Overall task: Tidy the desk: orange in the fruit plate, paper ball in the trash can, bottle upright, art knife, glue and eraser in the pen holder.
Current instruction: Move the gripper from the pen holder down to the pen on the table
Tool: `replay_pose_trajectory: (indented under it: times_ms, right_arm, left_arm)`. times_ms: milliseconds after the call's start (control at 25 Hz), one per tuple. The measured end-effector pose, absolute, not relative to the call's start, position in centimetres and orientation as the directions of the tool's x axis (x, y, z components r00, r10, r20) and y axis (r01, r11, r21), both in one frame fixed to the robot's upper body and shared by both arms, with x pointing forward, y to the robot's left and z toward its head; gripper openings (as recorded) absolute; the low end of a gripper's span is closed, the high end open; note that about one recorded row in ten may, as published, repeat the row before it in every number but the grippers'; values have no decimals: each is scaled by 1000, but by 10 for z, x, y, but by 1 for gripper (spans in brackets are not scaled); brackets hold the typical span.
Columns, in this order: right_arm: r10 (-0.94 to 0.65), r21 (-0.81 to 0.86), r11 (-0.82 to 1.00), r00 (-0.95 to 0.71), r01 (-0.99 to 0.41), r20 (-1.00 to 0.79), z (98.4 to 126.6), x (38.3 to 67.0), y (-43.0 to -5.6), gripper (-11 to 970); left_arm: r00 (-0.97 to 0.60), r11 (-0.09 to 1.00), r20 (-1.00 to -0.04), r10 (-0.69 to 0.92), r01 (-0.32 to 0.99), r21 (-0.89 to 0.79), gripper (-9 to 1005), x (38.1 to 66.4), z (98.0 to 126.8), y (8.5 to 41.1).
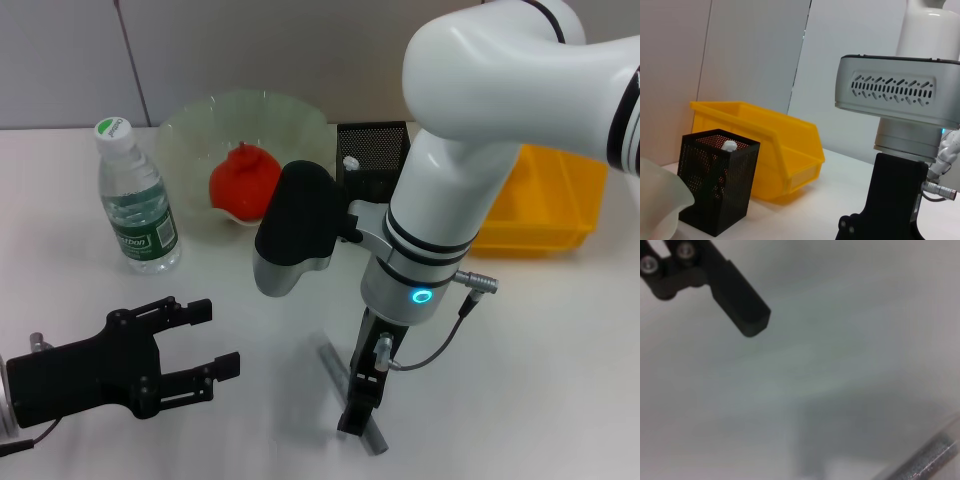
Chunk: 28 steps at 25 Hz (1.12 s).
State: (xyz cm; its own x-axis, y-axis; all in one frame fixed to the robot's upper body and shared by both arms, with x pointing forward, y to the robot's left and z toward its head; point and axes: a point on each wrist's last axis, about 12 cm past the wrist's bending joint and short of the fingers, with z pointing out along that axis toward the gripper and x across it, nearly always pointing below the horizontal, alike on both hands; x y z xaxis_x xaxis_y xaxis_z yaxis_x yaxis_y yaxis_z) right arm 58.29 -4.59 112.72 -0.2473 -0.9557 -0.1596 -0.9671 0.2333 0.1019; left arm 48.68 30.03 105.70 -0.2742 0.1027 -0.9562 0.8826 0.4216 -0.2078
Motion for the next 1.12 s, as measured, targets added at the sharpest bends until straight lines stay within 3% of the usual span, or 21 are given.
replay_pose_trajectory:
  times_ms: [1120]
  right_arm:
    - [-959,84,223,-234,-971,-162,1124,583,-45,818]
  left_arm:
    - [-270,411,-958,98,888,-209,793,488,1056,296]
